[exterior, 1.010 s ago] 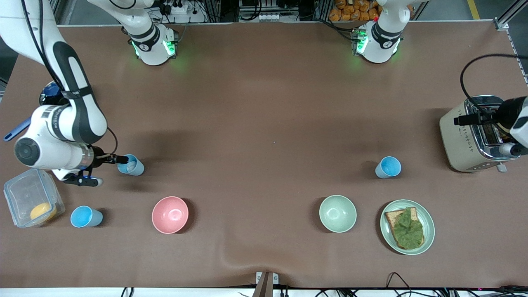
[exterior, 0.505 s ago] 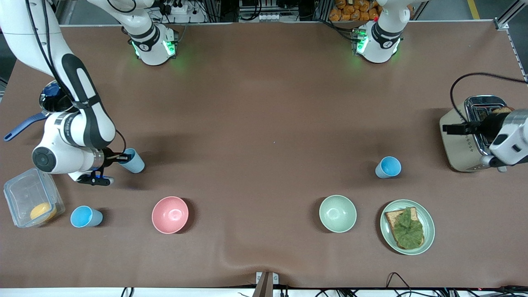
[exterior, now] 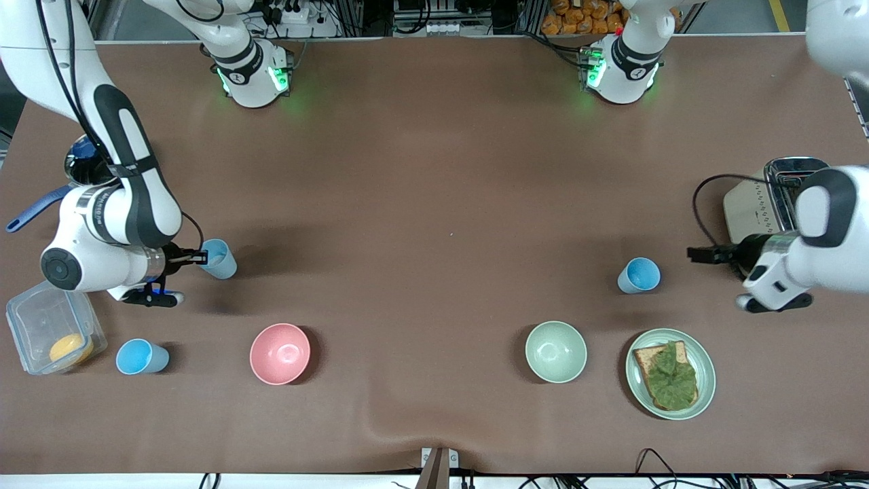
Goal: Stack blue cups with both arms
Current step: 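Lift the blue cup with the right gripper while the left gripper grasps another cup, then carry both held blue cups toward the table center with both grippers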
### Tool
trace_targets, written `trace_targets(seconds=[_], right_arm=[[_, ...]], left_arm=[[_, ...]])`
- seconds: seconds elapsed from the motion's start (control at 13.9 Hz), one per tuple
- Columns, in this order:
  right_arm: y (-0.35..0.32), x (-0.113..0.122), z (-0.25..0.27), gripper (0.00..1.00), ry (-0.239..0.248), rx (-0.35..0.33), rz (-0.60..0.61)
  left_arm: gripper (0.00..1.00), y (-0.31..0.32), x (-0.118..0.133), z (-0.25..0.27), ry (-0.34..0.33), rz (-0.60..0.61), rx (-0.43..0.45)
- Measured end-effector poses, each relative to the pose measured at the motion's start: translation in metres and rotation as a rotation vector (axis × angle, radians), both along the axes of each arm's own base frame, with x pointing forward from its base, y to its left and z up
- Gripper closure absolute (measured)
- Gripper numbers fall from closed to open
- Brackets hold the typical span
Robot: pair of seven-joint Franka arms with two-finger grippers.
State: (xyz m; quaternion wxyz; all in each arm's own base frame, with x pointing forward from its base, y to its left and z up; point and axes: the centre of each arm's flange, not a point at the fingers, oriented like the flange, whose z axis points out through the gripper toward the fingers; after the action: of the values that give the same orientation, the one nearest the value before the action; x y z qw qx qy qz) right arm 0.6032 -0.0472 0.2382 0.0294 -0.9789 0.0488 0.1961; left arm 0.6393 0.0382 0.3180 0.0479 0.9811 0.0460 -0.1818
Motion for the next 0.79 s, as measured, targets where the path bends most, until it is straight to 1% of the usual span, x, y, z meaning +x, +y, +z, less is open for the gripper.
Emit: trace_targets(seconds=[0.14, 0.29, 0.65, 0.79], right_arm=[[0.000, 0.004, 0.007, 0.95, 0.001, 0.001, 0.001], [0.000, 0.005, 0.011, 0.95, 0.011, 0.003, 0.003], [0.000, 0.015, 0.032, 0.95, 0.015, 0.005, 0.005], [0.000, 0.019, 0.043, 0.95, 0.018, 0.006, 0.006]], left_arm=[[0.00, -0.007, -0.003, -0.029, -0.018, -0.003, -0.003], [0.00, -0.018, -0.007, -0.043, -0.028, -0.014, -0.005], [0.00, -0.027, -0.010, -0.070, -0.005, -0.026, -0.010], [0.00, -0.031, -0.008, -0.079, -0.010, -0.030, -0.011]])
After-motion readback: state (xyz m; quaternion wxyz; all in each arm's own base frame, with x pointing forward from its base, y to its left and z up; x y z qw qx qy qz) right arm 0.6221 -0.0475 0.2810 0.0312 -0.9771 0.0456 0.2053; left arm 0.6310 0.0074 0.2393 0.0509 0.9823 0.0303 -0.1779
